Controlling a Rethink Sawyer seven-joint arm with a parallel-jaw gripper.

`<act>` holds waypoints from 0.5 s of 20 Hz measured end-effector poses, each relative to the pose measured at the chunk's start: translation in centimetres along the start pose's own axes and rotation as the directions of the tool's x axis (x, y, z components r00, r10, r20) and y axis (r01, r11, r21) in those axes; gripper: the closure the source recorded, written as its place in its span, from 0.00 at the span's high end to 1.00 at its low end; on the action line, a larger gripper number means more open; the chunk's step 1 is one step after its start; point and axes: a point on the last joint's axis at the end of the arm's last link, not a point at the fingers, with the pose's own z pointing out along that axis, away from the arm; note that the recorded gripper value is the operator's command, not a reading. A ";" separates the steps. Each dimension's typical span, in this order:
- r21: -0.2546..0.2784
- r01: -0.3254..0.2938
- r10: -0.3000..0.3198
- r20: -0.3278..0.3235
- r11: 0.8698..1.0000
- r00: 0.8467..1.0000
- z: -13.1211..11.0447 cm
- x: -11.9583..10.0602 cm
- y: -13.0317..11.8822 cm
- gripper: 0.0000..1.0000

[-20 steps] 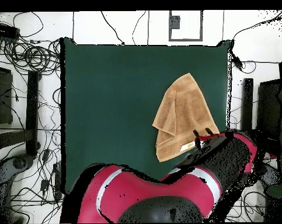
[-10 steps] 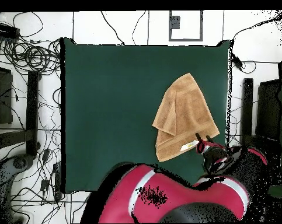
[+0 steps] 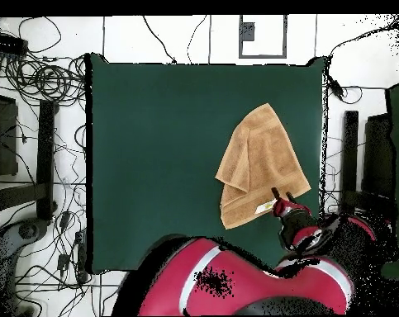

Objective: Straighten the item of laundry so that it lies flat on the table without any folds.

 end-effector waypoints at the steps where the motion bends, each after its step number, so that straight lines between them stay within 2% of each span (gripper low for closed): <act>1: -0.004 0.002 -0.002 0.006 1.000 1.000 -0.3 -0.1 0.7 1.00; 3: -0.011 0.009 -0.009 0.012 1.000 1.000 -0.8 -0.3 1.9 1.00; 4: -0.023 0.022 -0.021 0.021 0.999 1.000 -1.4 -0.6 3.6 1.00; 6: -0.030 0.029 -0.029 0.026 0.999 0.999 -1.7 -0.8 4.5 1.00; 8: -0.057 0.042 -0.040 0.046 0.997 0.998 -2.5 -1.3 6.8 1.00; 10: -0.073 0.041 -0.037 0.054 0.996 0.998 -2.7 -1.5 7.5 1.00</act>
